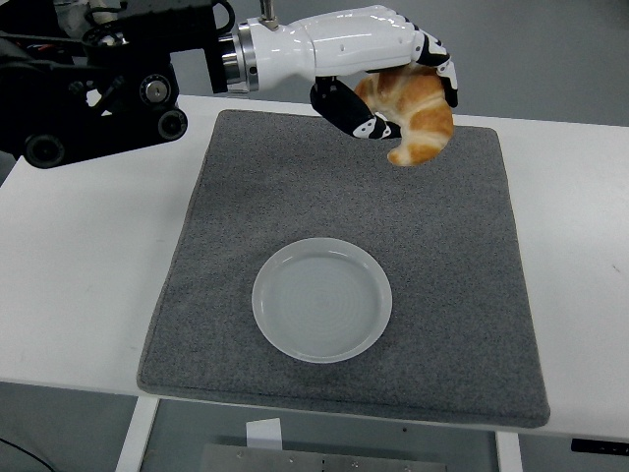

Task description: Place the bread on the plate

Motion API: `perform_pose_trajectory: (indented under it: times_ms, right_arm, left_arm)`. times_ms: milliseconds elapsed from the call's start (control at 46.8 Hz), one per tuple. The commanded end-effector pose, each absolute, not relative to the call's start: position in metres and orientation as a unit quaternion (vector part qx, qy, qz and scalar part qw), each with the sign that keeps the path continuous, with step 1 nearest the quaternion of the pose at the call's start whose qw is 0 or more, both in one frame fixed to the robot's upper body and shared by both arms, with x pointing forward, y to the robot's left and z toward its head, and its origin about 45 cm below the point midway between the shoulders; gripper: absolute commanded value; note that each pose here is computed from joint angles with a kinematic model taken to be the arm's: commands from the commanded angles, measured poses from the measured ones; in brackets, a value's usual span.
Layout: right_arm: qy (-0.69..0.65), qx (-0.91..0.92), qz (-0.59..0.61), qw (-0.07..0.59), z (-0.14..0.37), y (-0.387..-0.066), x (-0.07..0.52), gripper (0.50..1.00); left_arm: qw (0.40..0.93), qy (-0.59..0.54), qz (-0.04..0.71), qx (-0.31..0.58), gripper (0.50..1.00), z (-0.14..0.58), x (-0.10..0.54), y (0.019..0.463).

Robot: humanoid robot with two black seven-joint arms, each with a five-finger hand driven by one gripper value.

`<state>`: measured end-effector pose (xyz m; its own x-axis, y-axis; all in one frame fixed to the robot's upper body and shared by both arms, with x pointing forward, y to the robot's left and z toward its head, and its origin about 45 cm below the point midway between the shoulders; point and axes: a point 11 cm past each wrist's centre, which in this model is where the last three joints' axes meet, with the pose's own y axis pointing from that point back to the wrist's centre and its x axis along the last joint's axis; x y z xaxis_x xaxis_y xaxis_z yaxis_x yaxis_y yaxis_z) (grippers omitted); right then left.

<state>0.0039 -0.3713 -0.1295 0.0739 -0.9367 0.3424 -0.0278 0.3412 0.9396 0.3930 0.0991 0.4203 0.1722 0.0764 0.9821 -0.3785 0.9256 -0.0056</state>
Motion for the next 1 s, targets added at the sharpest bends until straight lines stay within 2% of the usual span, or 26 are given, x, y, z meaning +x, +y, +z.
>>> perform_pose_trajectory:
  times_ms: [0,150,491,983]
  right_arm:
    - [-0.564,0.428,-0.382,0.594,-0.129,-0.371,0.005,0.952]
    - [-0.564,0.428,-0.383,0.593,-0.13,-0.371,0.005,0.952]
    - [-0.564,0.428,-0.383,0.594,-0.129,-0.371,0.004,0.952]
    - [-0.564,0.428,-0.382,0.594,-0.129,-0.371,0.005,0.952]
  left_arm:
    - [0.766,-0.614,0.147,0.125,0.5,0.405,0.388,0.106]
    - [0.79,-0.581,0.144,0.134,0.5,0.367,0.379,0.114]
    - [0.794,-0.577,0.086,0.168,0.5,0.253,0.336,0.136]
    - [0.804,-0.553,0.112,0.188,0.5,0.216,0.328,0.156]
